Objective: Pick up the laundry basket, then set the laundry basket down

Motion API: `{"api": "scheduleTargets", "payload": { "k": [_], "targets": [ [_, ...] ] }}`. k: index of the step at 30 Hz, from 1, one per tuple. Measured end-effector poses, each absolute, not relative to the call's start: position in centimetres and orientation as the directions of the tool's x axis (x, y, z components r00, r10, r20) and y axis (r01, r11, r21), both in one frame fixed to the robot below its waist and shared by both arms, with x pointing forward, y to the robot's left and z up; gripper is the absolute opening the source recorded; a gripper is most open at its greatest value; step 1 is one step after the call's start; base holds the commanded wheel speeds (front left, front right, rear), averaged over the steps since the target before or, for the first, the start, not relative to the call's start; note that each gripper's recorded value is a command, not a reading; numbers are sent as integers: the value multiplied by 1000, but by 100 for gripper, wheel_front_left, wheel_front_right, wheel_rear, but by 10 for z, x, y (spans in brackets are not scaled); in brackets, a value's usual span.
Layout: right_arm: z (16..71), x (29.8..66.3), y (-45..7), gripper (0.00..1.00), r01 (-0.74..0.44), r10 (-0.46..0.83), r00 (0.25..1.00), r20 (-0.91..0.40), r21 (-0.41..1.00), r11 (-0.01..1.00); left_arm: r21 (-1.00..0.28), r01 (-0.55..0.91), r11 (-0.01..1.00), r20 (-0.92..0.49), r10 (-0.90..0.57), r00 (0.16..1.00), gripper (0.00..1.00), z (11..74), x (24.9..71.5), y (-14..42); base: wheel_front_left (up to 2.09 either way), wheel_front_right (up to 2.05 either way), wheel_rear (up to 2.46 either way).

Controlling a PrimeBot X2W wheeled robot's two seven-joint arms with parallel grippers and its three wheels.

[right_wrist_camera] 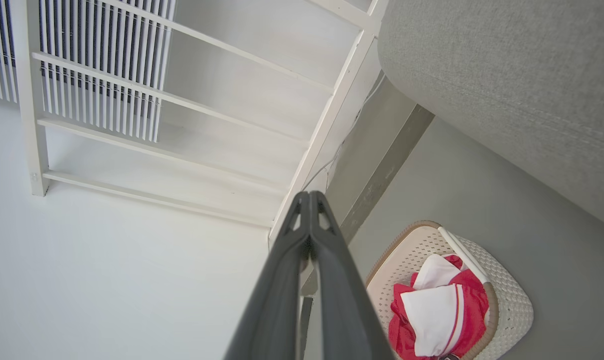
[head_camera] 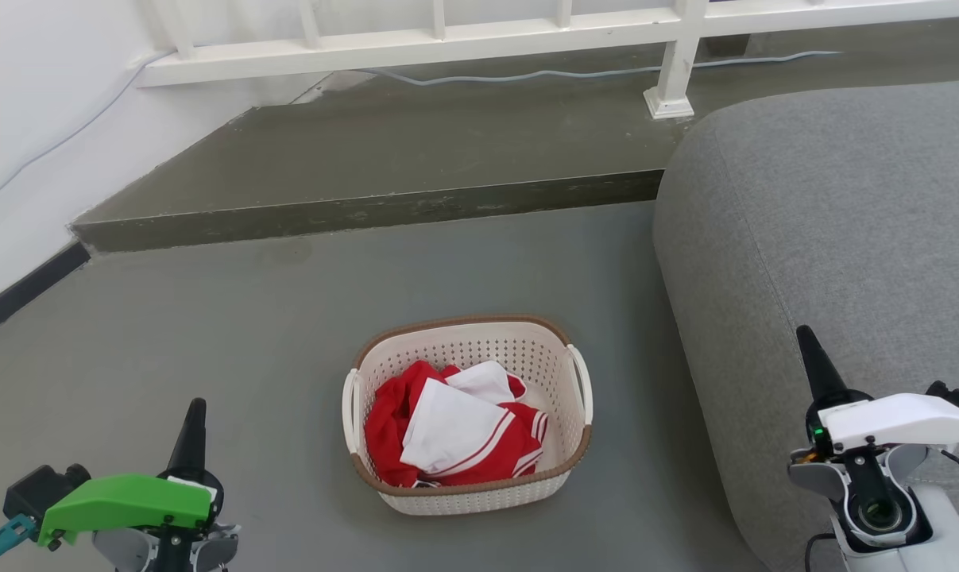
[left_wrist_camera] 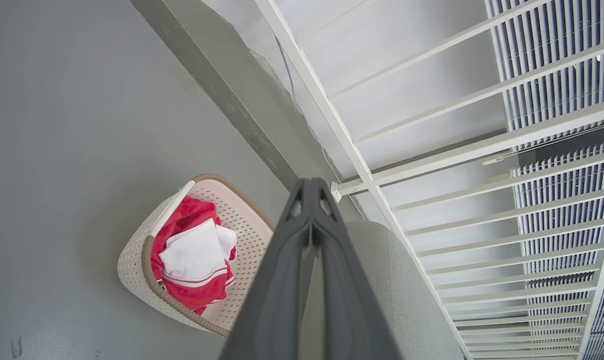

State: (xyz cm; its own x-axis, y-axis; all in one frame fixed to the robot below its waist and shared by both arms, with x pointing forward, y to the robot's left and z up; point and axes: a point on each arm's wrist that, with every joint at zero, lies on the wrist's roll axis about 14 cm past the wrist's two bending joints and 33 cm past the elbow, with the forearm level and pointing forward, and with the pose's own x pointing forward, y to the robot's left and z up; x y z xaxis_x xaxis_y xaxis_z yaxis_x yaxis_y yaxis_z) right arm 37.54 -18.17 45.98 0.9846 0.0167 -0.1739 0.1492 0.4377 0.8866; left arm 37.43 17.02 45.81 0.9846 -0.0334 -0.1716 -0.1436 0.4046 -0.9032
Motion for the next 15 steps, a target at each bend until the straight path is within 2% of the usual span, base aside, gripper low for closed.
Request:
{"api": "scheduleTargets", "payload": {
  "k": [15],
  "targets": [
    [467, 377, -191, 0, 143, 4, 989, -148, 957, 251, -962, -143, 232, -155, -35, 987, 0, 463, 374, 177, 0, 0, 0]
  ]
}}
